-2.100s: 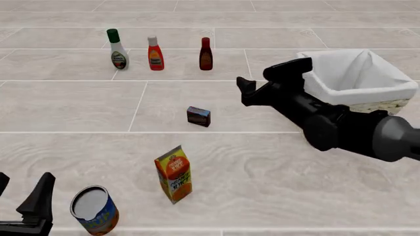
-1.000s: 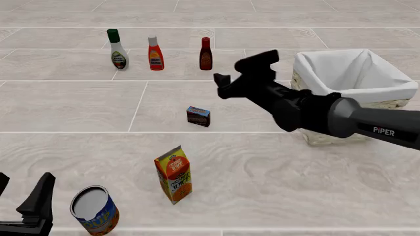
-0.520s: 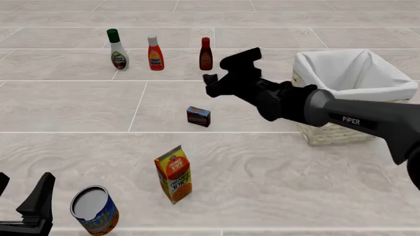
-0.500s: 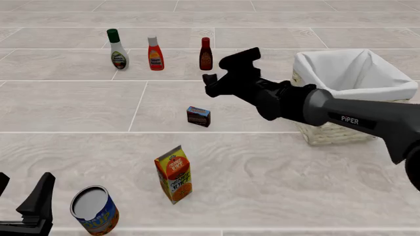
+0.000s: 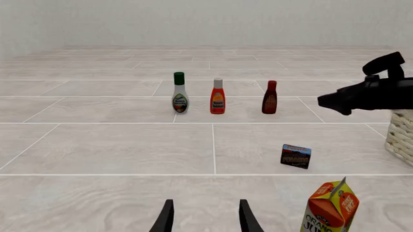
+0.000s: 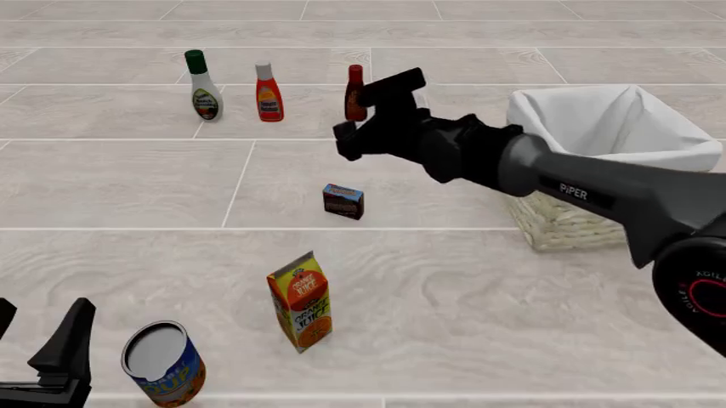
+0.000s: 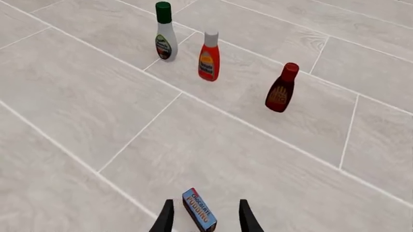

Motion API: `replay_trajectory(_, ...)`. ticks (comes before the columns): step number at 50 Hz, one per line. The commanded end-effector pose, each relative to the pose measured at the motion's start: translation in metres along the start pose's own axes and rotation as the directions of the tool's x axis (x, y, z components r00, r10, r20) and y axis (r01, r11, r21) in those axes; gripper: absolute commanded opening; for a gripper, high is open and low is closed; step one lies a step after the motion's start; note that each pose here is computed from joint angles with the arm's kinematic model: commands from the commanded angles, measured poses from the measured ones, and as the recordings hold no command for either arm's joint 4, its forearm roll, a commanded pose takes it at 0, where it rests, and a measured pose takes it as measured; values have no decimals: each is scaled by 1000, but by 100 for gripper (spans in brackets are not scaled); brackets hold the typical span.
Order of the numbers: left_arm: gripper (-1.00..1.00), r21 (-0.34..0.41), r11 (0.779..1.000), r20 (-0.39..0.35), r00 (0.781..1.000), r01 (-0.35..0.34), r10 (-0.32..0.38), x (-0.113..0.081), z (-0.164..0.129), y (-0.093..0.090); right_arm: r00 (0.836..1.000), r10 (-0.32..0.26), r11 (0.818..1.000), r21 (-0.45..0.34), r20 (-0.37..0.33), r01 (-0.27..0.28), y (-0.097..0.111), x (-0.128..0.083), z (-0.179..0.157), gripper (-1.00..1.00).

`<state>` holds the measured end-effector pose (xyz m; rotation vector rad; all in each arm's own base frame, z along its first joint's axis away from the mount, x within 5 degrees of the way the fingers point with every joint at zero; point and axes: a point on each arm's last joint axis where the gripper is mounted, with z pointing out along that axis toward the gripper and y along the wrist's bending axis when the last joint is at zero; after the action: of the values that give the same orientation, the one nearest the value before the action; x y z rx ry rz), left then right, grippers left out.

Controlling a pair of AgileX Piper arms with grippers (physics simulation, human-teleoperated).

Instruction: Pick the chocolate pudding and place it in the basket.

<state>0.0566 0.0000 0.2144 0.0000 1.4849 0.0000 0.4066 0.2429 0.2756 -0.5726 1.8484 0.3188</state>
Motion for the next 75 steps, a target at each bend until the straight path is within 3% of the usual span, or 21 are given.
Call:
replay_trajectory(1, 100, 0, 1000, 0, 1000, 0, 0, 0, 0, 0, 999, -33, 999, -7, -35, 32, 1, -12, 6, 100)
replay_trajectory(12, 100, 0, 1000, 0, 1000, 0, 0, 0, 0, 0, 996, -38, 999, -18, -79, 36, 4, -24, 11, 100)
replay_trajectory(28, 100, 0, 1000, 0, 1000, 0, 0, 0, 0, 0, 988, 13, 999, -30, -155, -18, 11, -39, 26, 100)
replay_trajectory(61, 100, 0, 1000, 0, 1000, 0, 0, 0, 0, 0, 970, 18, 1000, -17, -243, -23, 2, -35, 52, 100)
replay_trajectory(75, 100, 0, 1000, 0, 1000, 0, 0, 0, 0, 0, 962, 29, 999, -10, -272, -33, 0, -20, 67, 100)
